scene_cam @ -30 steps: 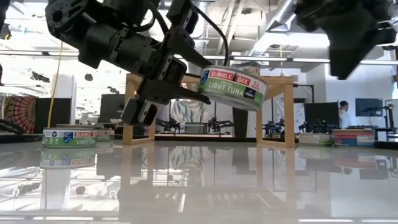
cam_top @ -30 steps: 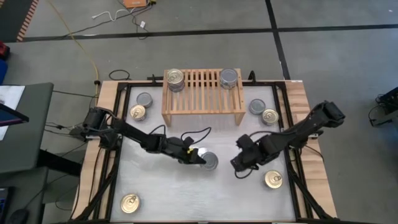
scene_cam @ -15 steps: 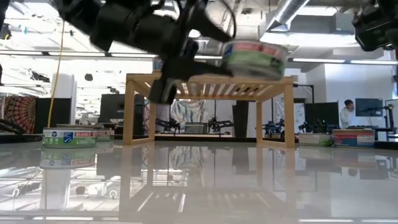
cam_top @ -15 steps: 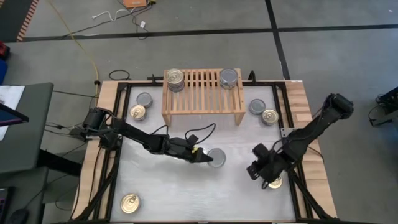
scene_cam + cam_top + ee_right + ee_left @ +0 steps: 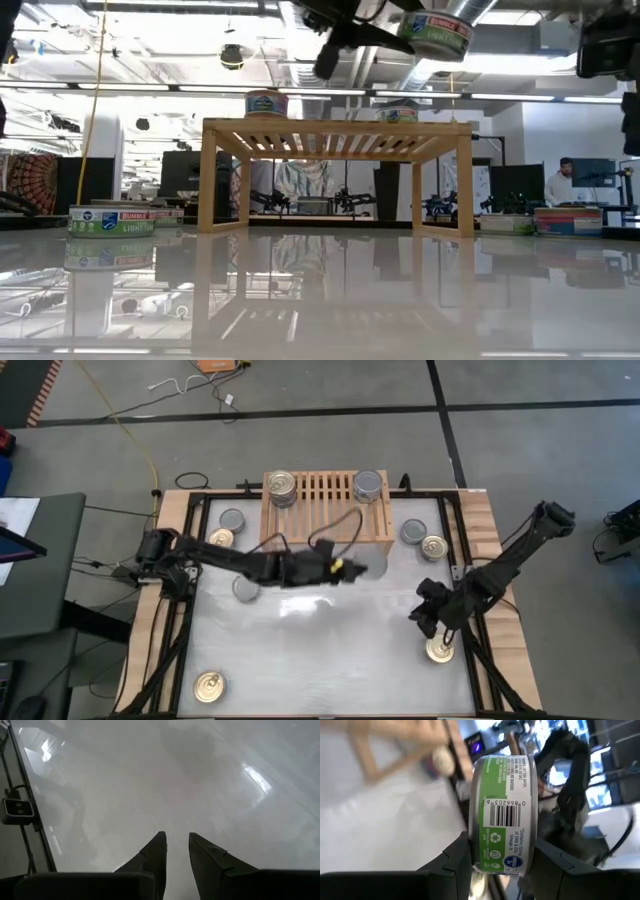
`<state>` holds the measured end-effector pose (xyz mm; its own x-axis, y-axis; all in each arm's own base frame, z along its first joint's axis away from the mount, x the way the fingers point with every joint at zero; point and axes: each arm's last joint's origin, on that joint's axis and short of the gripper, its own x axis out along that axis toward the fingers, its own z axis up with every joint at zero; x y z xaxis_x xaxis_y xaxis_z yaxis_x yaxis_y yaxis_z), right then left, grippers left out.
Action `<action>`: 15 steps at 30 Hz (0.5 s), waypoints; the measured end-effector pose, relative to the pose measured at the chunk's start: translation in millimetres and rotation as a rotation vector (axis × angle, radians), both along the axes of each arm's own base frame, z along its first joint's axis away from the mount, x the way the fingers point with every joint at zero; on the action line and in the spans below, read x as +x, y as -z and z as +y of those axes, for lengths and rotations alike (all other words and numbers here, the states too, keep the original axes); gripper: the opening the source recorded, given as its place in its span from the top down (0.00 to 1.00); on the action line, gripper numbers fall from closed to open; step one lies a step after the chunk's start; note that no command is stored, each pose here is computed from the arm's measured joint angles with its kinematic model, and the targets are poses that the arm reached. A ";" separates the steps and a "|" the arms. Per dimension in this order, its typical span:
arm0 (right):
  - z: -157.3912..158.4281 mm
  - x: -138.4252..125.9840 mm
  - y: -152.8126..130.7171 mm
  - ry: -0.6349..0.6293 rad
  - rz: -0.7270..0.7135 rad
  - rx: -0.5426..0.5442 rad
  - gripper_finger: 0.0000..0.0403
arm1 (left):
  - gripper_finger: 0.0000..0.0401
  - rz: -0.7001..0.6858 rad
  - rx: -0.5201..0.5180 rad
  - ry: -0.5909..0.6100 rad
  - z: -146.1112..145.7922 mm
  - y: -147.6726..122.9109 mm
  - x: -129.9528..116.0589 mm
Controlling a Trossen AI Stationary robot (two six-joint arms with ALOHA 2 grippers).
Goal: Stack canned seafood by type on shelf
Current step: Put the green tuna can on the shelf aligned with the other green tuna cans
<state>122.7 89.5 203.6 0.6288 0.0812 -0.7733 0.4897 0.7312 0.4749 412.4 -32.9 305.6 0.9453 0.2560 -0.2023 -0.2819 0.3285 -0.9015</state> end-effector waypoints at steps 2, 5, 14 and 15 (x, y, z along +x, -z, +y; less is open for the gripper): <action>-2.6 -0.7 -1.2 0.007 -0.012 0.006 0.73 | 0.65 -0.015 0.017 -0.016 17.3 -8.1 2.5; -4.5 0.3 -3.0 0.010 -0.028 0.007 0.73 | 0.65 -0.013 0.015 -0.047 47.2 -14.5 3.6; -6.8 6.2 -6.5 0.066 -0.094 0.007 0.73 | 0.65 0.040 -0.022 -0.070 114.7 -7.3 9.1; -7.4 6.6 -6.5 0.070 -0.094 0.007 0.73 | 0.65 0.047 -0.028 -0.053 116.8 -4.8 13.0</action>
